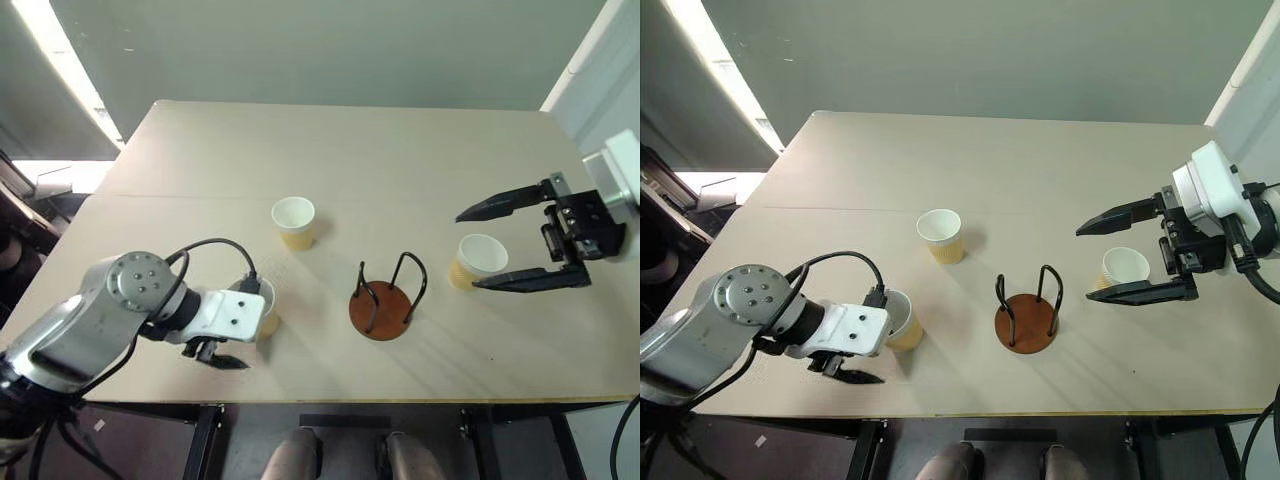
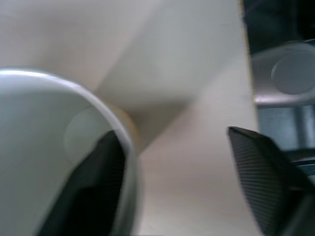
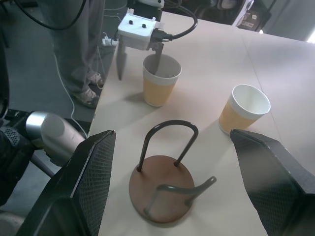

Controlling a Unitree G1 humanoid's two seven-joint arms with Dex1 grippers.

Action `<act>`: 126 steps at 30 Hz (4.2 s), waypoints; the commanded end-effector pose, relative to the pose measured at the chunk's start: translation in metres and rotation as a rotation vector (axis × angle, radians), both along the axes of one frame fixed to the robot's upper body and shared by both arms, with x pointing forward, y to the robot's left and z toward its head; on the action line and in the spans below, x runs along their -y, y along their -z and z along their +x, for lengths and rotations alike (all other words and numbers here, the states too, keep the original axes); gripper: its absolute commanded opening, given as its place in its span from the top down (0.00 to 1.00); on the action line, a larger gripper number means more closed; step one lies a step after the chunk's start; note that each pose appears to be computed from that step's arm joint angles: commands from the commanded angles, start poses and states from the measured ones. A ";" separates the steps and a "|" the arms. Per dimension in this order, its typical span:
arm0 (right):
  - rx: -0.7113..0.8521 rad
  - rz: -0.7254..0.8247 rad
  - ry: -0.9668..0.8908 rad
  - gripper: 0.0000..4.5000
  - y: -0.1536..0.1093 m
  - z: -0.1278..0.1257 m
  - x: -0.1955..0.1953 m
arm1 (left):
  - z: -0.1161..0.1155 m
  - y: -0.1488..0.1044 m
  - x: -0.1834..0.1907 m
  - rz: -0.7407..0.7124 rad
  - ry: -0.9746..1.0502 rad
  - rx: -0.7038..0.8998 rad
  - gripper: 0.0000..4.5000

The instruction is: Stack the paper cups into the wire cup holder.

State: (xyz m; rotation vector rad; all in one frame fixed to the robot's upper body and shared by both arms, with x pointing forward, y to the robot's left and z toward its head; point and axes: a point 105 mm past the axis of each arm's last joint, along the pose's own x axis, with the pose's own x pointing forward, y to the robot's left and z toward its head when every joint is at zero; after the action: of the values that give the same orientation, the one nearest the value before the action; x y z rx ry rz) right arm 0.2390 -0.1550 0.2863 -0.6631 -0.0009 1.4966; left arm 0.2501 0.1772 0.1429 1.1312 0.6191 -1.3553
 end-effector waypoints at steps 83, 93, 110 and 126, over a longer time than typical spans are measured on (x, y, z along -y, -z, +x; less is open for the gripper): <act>0.097 -0.023 0.235 0.14 0.005 -0.006 0.039 | 0.027 -0.134 0.177 -0.171 0.831 0.017 0.14; 0.067 -0.204 0.469 0.14 0.029 0.034 0.051 | 0.042 -0.184 0.161 -0.502 0.615 -0.003 0.00; 0.013 -0.504 0.488 0.14 0.080 0.066 0.071 | 0.021 -0.169 0.064 -0.647 0.232 -0.114 0.00; 0.023 -0.597 0.453 0.76 0.104 0.090 0.068 | 0.013 -0.147 0.041 -0.722 0.080 -0.136 0.00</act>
State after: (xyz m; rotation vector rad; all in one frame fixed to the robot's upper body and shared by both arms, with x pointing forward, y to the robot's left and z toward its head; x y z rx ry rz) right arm 0.3278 -0.2227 0.1722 -1.0425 0.5851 1.0493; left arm 0.2704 0.1322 0.2807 0.4474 0.1764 -1.5543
